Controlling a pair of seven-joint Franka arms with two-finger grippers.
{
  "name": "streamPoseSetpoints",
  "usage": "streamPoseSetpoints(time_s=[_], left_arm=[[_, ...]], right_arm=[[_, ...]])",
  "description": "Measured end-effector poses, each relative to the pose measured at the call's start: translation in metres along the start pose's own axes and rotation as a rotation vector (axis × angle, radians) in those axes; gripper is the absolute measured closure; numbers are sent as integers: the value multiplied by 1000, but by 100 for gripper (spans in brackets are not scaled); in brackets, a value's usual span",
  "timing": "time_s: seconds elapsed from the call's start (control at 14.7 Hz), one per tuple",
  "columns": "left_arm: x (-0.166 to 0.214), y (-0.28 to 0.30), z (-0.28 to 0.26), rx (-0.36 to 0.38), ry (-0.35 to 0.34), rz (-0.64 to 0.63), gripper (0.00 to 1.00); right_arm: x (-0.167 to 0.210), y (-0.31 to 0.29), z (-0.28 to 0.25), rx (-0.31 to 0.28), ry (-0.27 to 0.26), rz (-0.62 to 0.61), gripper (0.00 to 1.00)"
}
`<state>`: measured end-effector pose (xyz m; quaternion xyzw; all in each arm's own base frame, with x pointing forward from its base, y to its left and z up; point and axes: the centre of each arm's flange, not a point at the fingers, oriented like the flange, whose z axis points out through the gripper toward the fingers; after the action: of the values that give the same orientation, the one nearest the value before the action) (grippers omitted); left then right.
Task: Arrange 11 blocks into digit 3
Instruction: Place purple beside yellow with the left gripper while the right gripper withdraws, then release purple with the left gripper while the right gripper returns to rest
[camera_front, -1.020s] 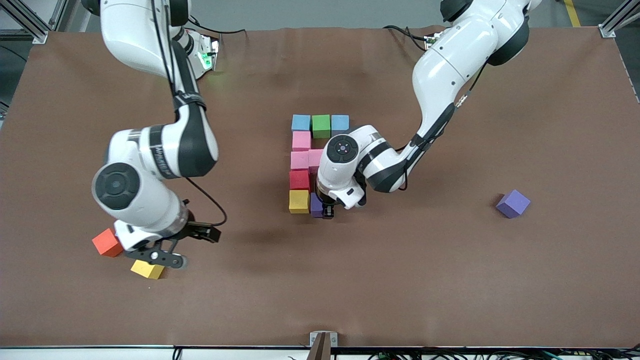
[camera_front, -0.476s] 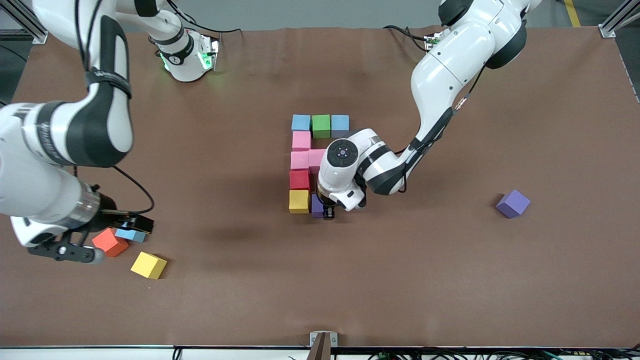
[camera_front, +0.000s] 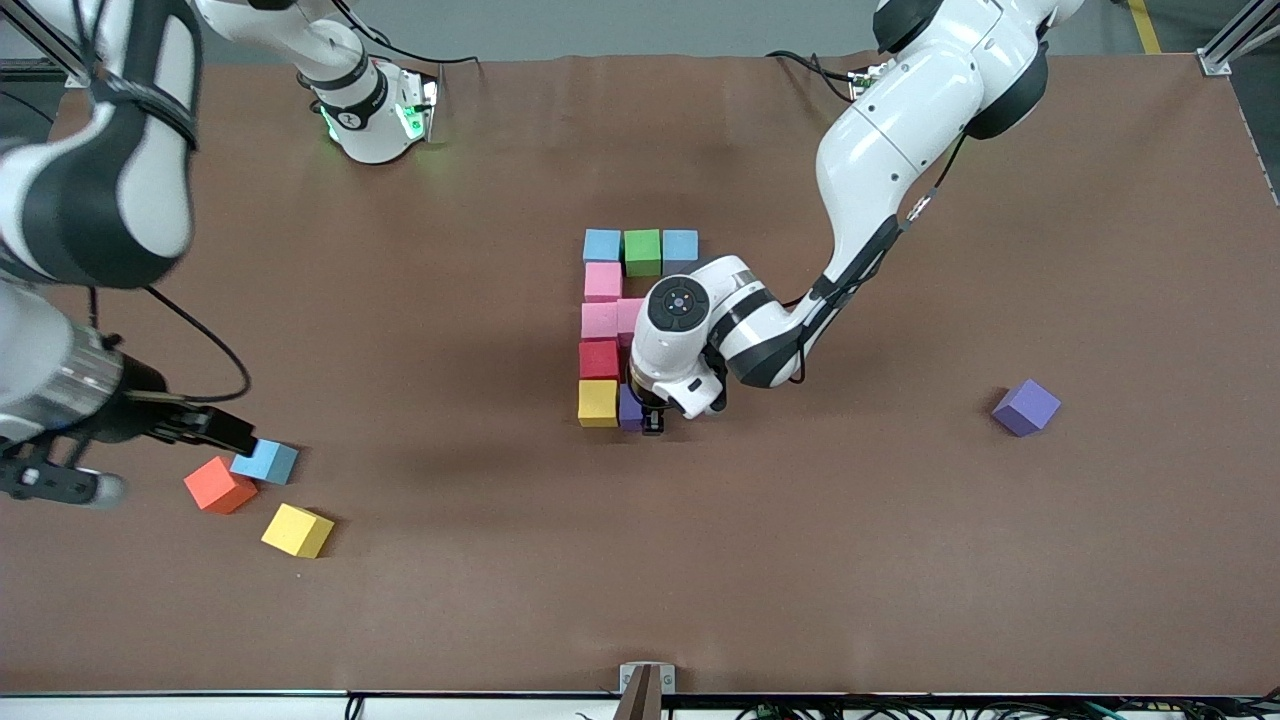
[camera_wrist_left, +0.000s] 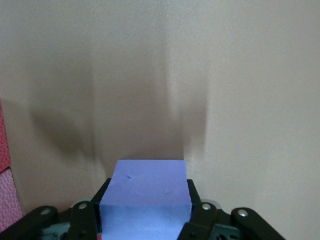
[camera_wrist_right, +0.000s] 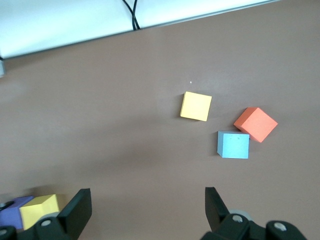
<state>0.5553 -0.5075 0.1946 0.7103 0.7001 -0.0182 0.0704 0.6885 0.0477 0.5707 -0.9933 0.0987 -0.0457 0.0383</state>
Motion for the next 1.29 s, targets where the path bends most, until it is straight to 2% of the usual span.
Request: streamPoseSetpoints(time_s=[0.07,0.41,0.95,1.29], left_arm=[[0,0,0,-1,-1,0,41],[-1,0,0,-3,-6,0,41],[-2,-1,1,-3,-8,2,41],[-2,-1,1,-2,-8,2,41]], right_arm=[[-3,18,-18,10,6,8,0],[-29,103,-69,-18,19,-68,0],[-60,124,-72,-20,-15,-84,0],[-66,131,-75,-37,-16,-96,0]])
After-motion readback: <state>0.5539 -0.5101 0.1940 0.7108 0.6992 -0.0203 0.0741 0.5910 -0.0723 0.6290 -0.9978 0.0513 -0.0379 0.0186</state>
